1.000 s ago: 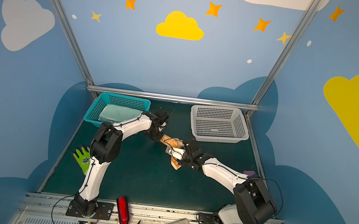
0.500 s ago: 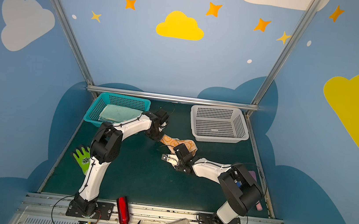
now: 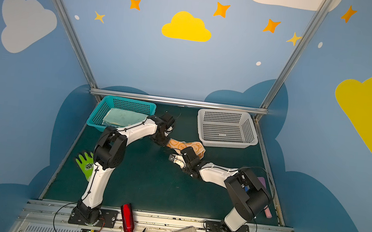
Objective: Fold and stack the towels
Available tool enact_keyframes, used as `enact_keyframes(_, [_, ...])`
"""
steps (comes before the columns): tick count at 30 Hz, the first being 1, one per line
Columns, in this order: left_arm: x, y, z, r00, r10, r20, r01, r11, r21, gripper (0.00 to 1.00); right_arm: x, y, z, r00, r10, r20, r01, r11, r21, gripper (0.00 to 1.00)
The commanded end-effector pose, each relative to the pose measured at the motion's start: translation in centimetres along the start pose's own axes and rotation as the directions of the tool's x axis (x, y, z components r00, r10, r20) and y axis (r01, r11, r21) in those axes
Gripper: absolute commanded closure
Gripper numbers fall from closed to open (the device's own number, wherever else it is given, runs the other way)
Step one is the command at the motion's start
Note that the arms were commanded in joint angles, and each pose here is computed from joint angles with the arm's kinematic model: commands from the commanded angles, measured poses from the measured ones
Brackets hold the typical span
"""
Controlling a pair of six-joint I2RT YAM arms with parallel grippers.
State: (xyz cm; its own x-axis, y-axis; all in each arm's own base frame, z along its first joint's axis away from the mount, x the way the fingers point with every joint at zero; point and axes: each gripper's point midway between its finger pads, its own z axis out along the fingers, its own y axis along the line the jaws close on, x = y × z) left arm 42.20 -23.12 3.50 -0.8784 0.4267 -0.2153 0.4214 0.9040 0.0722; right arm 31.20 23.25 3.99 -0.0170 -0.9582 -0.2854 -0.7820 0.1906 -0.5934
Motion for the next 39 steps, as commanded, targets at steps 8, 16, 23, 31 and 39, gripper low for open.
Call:
enact_keyframes(8, [0.1, -0.1, -1.4, 1.0, 0.011, 0.011, -0.011, 1.0, -0.007, 0.96, -0.9, -3.5, -2.3, 0.977, 0.193, 0.089, -0.191, 0.981, -0.031, 1.0])
enact_keyframes(16, [-1.0, -0.9, -5.7, 0.994, 0.013, 0.111, -0.015, 1.0, 0.022, 0.96, -1.1, -8.3, -5.0, 0.921, 0.366, 0.135, -0.374, 0.927, 0.034, 1.0])
enact_keyframes(23, [-2.2, -1.8, -11.3, 0.971, 0.018, 0.238, -0.03, 0.999, 0.046, 0.96, -2.7, -10.8, -7.3, 0.854, 0.492, 0.169, -0.493, 0.869, -0.042, 1.0])
enact_keyframes(31, [-1.8, -2.0, -12.4, 0.963, 0.014, 0.268, -0.03, 0.998, 0.053, 0.92, -1.5, -9.7, -7.1, 0.825, 0.561, 0.072, -0.543, 0.821, -0.18, 1.0])
enact_keyframes(39, [-1.6, -2.1, -7.1, 0.989, 0.008, 0.149, -0.012, 1.0, 0.024, 0.94, -2.7, -3.1, -6.1, 0.933, 0.324, 0.155, -0.292, 0.936, -0.198, 0.6])
